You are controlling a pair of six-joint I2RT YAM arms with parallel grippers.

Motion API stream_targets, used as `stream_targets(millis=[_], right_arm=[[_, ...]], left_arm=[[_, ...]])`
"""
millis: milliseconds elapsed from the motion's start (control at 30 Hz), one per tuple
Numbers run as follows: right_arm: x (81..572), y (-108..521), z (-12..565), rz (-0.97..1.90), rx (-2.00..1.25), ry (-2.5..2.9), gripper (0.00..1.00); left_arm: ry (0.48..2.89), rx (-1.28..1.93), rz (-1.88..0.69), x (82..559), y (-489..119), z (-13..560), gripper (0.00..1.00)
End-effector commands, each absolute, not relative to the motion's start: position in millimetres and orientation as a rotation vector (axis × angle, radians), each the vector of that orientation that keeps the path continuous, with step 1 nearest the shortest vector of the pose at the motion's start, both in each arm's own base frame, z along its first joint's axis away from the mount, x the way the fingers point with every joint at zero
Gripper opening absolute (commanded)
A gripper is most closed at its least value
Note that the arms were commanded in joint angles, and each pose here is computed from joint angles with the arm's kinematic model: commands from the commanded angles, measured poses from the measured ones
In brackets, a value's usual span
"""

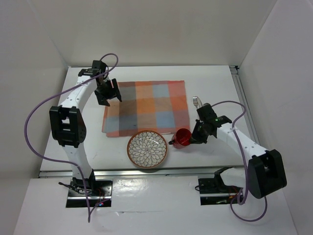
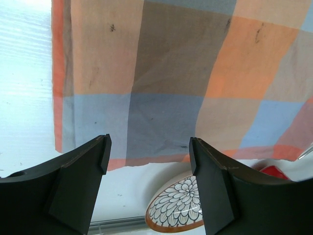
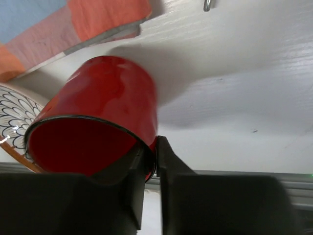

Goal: Set the dinner table for one person

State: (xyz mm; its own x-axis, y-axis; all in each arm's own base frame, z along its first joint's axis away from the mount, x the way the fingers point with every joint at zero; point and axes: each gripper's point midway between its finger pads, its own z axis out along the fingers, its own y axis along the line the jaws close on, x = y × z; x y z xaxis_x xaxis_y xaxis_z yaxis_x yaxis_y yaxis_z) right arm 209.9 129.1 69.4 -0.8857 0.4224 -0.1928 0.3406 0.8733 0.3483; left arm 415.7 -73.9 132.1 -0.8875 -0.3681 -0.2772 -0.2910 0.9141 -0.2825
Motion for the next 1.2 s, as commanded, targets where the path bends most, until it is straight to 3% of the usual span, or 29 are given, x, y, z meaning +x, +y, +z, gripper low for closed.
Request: stream_targets(millis=[0,100,133,400,533,867,1167], right_arm=[[219.9,128.4,66.1,0.426,0.583,2.735,0.12],[221.0,122.0,68.9,0.381,0.591,2.72,0.07],[222.1,120.7,72.2,0.369,0.593,2.717,0.0],[260.7,111.4,148.6,0.277,0.473,2.591,0.0],[326.5,118.7,191.8,0.28,0.409,2.515,0.0],[504.7,128.9,210.9,0.284,0.361,2.345,0.0],[560.1,133.0,167.2,0.269,0.343,2.392,0.0]], left_arm=[[2.665,-0.427,-0.387,423.8,-79.7,168.8,0.82],[2.675,-0.427,-0.398,423.5,-81.2,168.1,0.82],[2.676,-0.424,-0.412,423.2,-83.0,168.6,0.82],[2.67,-0.369,-0.465,413.4,-92.2,183.4,0.82],[2.67,-0.309,-0.469,396.9,-104.0,190.5,0.82],[2.713,-0.285,-0.426,345.2,-111.0,171.1,0.83],[2.797,-0.192,-0.51,282.5,-142.7,152.6,0.86]])
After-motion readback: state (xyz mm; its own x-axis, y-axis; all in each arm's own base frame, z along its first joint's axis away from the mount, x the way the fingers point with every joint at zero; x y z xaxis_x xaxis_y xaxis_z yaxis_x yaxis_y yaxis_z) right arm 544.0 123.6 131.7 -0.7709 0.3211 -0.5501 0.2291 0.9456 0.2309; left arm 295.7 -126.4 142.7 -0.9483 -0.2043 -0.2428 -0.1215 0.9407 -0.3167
